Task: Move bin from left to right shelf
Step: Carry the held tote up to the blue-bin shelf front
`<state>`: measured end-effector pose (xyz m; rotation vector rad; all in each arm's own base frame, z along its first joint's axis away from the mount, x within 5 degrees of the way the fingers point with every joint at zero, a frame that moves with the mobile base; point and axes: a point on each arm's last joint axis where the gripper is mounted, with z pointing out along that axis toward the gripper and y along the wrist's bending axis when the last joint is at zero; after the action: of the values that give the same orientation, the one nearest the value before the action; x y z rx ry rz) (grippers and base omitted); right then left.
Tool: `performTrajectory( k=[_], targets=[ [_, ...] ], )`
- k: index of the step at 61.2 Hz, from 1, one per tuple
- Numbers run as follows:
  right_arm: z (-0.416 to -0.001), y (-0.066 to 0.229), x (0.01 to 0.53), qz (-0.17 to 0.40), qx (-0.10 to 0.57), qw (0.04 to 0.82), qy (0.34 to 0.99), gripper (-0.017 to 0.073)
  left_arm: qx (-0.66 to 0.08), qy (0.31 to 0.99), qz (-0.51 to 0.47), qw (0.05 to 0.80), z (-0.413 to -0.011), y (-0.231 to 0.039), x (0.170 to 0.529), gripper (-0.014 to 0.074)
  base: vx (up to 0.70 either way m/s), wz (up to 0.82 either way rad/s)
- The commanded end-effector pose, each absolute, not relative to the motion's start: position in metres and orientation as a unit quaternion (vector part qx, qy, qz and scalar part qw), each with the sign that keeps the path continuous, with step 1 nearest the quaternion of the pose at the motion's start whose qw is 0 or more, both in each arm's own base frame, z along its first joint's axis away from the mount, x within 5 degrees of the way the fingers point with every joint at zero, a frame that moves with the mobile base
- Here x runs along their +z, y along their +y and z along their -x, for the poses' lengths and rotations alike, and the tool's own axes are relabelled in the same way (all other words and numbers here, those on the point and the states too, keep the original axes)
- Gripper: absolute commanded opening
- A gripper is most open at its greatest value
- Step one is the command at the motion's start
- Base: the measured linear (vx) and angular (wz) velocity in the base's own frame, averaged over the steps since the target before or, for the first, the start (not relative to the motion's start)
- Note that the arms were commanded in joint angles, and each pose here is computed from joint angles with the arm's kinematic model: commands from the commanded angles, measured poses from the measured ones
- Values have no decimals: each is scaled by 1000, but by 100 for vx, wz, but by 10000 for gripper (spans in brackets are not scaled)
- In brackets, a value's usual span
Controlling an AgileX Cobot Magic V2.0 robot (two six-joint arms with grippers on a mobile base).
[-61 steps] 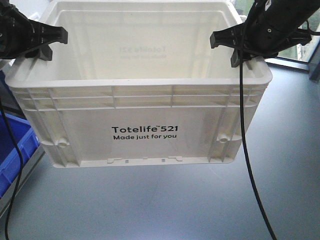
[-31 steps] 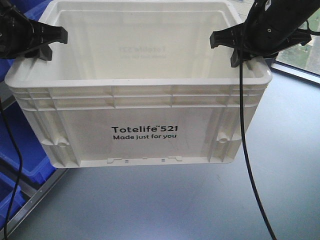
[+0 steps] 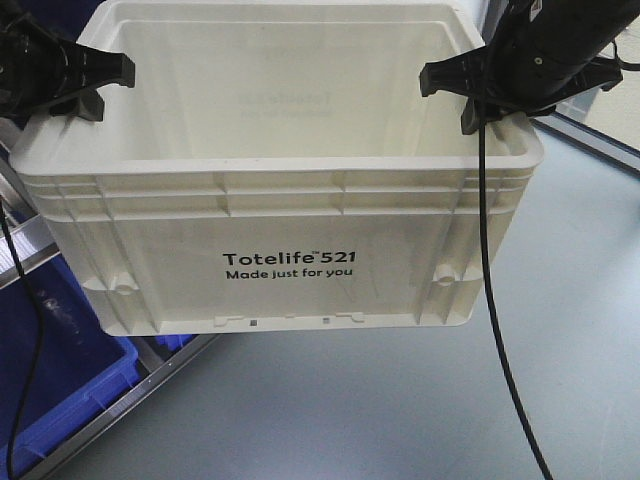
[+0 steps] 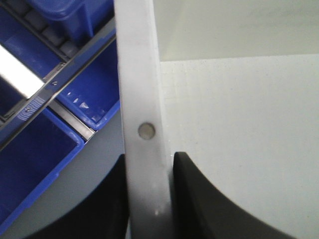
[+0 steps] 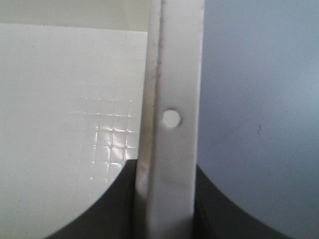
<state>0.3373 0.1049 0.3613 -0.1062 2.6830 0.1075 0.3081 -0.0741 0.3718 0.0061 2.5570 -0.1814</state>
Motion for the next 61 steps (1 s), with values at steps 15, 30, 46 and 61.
performTrajectory(
  k=[15, 30, 46, 61],
  targets=[
    [-333, 91, 397, 38, 22, 316, 948, 10, -60, 928, -20, 368, -301, -69, 404, 99, 9, 40],
    [-333, 91, 397, 38, 22, 316, 948, 10, -60, 928, -20, 368, -301, -69, 404, 99, 3, 39],
    [-333, 91, 397, 38, 22, 316, 948, 10, -60, 928, -20, 368, -301, -69, 404, 99, 0, 40],
    [-333, 91, 397, 38, 22, 316, 948, 10, -60, 928, -20, 368, -301, -69, 404, 99, -2, 40]
  ],
)
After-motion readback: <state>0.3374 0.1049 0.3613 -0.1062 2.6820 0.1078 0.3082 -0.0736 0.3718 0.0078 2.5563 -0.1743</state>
